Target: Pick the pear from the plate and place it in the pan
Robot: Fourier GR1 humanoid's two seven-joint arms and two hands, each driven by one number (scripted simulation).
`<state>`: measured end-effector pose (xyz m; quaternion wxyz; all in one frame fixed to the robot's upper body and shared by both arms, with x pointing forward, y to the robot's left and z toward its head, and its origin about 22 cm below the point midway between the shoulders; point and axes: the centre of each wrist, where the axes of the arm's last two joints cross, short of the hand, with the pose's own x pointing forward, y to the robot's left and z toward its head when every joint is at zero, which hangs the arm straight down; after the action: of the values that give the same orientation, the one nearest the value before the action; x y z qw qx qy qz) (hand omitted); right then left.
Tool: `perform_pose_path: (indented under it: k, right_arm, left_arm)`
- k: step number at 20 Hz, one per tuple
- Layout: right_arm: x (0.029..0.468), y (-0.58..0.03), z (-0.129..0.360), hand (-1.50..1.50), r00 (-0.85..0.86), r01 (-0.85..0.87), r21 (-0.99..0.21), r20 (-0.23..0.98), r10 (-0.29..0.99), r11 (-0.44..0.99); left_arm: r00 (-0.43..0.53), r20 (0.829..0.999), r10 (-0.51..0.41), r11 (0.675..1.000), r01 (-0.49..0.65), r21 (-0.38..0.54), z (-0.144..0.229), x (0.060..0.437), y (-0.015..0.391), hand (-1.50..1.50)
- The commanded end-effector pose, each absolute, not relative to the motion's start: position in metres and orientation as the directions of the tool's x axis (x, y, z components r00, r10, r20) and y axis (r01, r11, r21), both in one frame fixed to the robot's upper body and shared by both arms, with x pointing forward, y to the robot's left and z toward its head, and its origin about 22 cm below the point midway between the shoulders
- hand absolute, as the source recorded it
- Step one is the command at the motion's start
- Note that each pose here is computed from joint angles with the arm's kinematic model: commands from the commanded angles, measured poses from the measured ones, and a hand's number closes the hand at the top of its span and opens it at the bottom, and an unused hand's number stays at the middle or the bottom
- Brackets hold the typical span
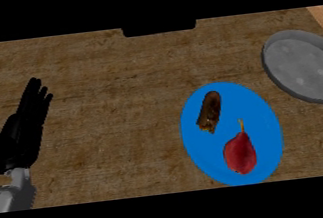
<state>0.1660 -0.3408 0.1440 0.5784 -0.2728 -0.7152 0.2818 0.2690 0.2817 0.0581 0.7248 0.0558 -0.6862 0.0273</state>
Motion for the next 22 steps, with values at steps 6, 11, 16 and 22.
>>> perform_pose_path:
  k: [6,11,16,22]
  right_arm:
    - [0.189,-0.314,0.190,-1.50,-0.056,-0.109,-0.903,0.423,0.904,0.416]
    - [0.181,-0.288,0.186,-1.50,-0.009,-0.345,-0.894,0.308,0.951,0.286]
    - [0.187,-0.274,0.183,-1.50,0.004,-0.520,-0.828,0.242,0.970,0.209]
    - [0.185,-0.231,0.190,-1.50,-0.064,-0.511,-0.855,0.145,0.987,0.092]
  left_arm:
    - [0.055,0.998,-0.034,0.998,-0.051,0.037,0.052,0.276,0.270,0.00]
    - [0.043,0.998,-0.045,0.997,-0.058,0.047,0.061,0.279,0.259,0.00]
    - [0.037,0.999,-0.039,0.997,-0.067,0.042,0.060,0.286,0.257,0.00]
    - [0.048,0.998,-0.046,0.995,-0.083,0.050,0.048,0.285,0.265,0.00]
